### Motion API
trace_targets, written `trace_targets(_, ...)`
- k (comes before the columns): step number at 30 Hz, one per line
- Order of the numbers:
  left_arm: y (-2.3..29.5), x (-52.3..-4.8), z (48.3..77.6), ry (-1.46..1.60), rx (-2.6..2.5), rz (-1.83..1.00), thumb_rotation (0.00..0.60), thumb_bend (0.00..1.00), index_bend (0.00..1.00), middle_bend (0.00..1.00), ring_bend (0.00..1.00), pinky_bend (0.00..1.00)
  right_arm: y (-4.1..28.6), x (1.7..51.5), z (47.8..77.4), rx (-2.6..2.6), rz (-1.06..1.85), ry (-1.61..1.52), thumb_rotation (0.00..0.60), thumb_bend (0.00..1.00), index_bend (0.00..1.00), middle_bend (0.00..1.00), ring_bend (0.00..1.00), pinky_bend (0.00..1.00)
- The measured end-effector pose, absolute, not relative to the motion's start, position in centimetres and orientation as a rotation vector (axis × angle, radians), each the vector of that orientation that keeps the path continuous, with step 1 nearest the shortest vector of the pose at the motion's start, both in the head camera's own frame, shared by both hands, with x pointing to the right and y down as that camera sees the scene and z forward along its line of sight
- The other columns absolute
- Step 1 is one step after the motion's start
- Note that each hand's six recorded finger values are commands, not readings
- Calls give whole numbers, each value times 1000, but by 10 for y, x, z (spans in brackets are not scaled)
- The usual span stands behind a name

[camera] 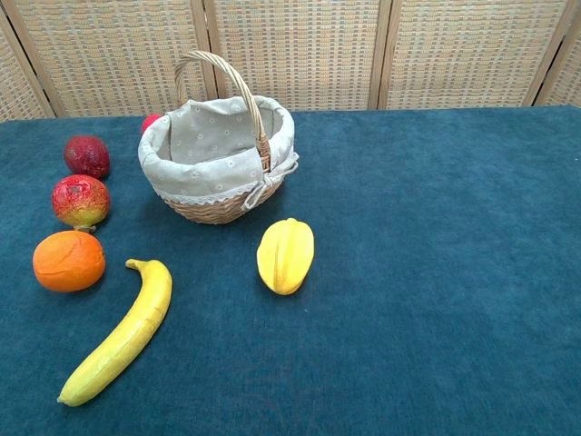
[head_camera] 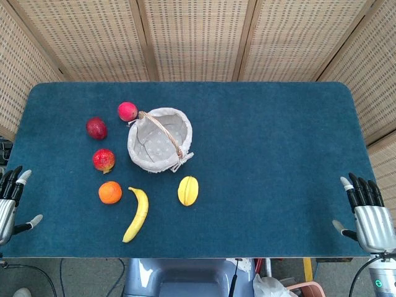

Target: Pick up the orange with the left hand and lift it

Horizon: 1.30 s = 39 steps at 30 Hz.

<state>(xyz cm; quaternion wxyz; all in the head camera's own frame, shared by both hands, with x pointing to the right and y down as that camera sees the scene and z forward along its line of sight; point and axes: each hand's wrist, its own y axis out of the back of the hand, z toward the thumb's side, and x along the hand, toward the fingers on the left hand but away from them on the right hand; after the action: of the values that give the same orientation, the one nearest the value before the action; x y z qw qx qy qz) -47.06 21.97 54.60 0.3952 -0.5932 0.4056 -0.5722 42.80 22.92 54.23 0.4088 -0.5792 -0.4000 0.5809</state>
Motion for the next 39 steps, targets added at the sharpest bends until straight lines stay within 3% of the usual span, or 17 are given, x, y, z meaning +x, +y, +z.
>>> trace_targets(13,222,-452,574,887,-1592,-1462,600,0,0,0,0,0,230,428,540,-1461,1465,-1020,600,0,0,0,0,0)
trace_targets(23,195,-390,647,563,-1853,-1375,600,3,0,0,0,0,227,432,544,-1462,1486,-1021,600,0,0,0,0,0)
trace_targets(27,183,-371,677,489,-1879,-1347,600,8,43,3,0,64,226,435,547,-1459,1501,-1019,600,0,0,0,0,0)
trace_targets(29,179,-364,687,485,-1899,-1336,600,18,114,72,48,137,225,435,549,-1459,1511,-1016,600,0,0,0,0,0)
trace_targets(31,175,-355,697,486,-1924,-1321,600,38,269,282,214,300,225,436,551,-1458,1517,-1013,600,0,0,0,0,0)
trace_targets(34,171,-346,709,481,-1944,-1300,600,71,449,479,369,457,224,437,552,-1447,1522,-1016,600,0,0,0,0,0)
trace_targets(39,164,-341,714,499,-1938,-1269,600,118,556,587,458,533,223,439,552,-1434,1531,-1027,600,0,0,0,0,0)
